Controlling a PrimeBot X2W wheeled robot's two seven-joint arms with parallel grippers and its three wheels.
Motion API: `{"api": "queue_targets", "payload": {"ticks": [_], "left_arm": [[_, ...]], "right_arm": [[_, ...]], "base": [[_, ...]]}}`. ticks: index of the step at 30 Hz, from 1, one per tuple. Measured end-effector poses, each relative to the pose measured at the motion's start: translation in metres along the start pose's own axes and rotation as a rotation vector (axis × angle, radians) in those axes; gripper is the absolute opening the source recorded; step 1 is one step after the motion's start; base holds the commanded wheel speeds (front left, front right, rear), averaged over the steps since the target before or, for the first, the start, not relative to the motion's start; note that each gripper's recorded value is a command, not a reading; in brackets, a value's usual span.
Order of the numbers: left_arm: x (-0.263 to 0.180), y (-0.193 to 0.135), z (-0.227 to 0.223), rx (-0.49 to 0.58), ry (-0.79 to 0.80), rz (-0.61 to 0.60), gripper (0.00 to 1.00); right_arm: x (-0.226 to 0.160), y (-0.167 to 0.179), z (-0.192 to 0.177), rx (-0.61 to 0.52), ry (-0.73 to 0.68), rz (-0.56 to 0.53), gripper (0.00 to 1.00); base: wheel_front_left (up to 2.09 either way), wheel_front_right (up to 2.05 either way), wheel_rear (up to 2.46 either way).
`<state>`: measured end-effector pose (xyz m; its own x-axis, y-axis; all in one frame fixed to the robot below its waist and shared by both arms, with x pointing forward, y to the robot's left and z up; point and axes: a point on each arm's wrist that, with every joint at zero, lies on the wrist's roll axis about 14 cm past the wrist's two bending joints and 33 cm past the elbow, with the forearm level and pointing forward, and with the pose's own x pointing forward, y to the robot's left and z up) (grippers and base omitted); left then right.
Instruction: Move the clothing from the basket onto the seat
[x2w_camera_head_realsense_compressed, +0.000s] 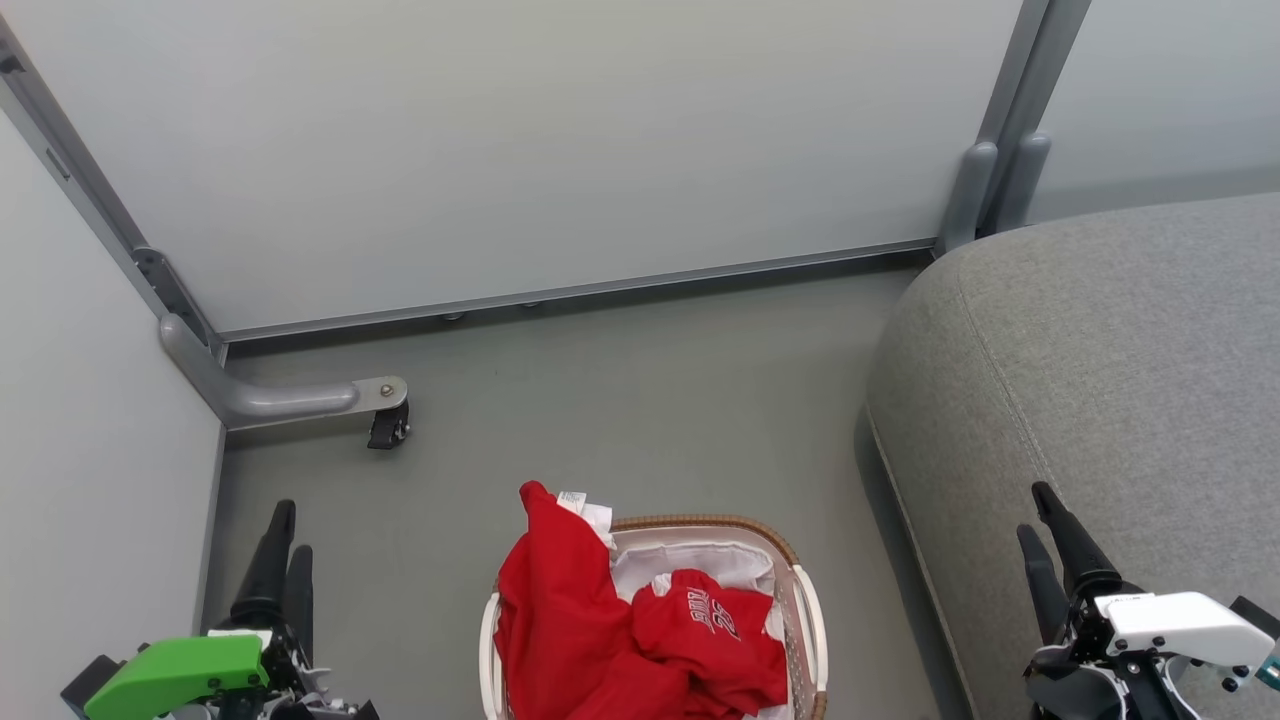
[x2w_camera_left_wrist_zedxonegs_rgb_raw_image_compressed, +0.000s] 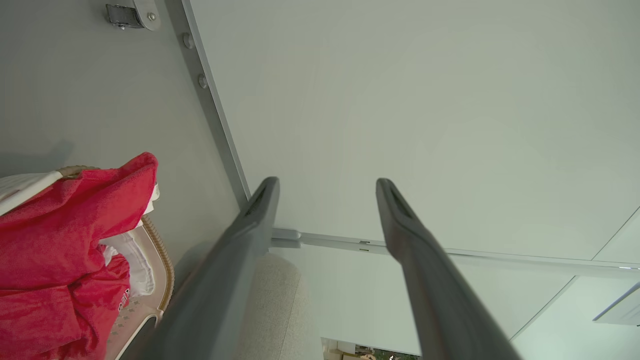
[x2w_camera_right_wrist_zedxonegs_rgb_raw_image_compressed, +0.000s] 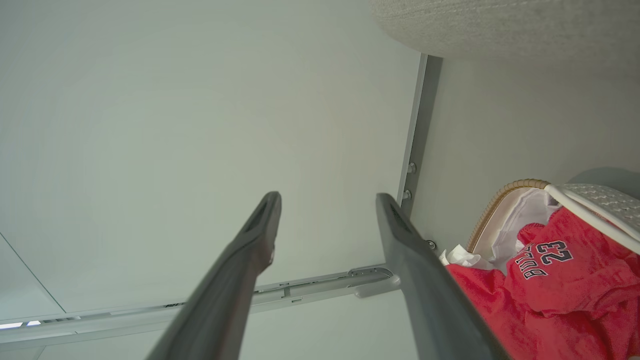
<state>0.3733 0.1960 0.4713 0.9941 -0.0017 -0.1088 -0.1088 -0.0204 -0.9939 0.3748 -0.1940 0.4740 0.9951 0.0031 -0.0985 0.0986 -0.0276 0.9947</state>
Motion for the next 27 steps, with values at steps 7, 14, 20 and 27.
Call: {"api": "queue_targets", "payload": {"ticks": [7, 14, 20, 27], "left_arm": [[-0.001, 0.004, -0.008, 0.012, 0.005, 0.011, 1.0], [-0.001, 0.002, -0.015, 0.056, 0.011, 0.007, 1.0], [0.0, -0.001, -0.017, 0.111, 0.004, -0.003, 1.0], [0.001, -0.009, -0.018, 0.23, -0.004, -0.03, 1.0]], "right_arm": [[-0.002, -0.005, 0.0, -0.016, -0.02, -0.014, 1.0], [-0.002, -0.005, 0.004, -0.07, -0.046, -0.018, 1.0], [-0.003, -0.003, 0.01, -0.146, -0.071, -0.014, 1.0], [-0.003, 0.002, 0.015, -0.28, -0.093, -0.006, 1.0]], "base": [[0.0, 0.0, 0.0], [0.0, 0.0, 0.0], [0.0, 0.0, 0.0], [0.0, 0.0, 0.0]]}}
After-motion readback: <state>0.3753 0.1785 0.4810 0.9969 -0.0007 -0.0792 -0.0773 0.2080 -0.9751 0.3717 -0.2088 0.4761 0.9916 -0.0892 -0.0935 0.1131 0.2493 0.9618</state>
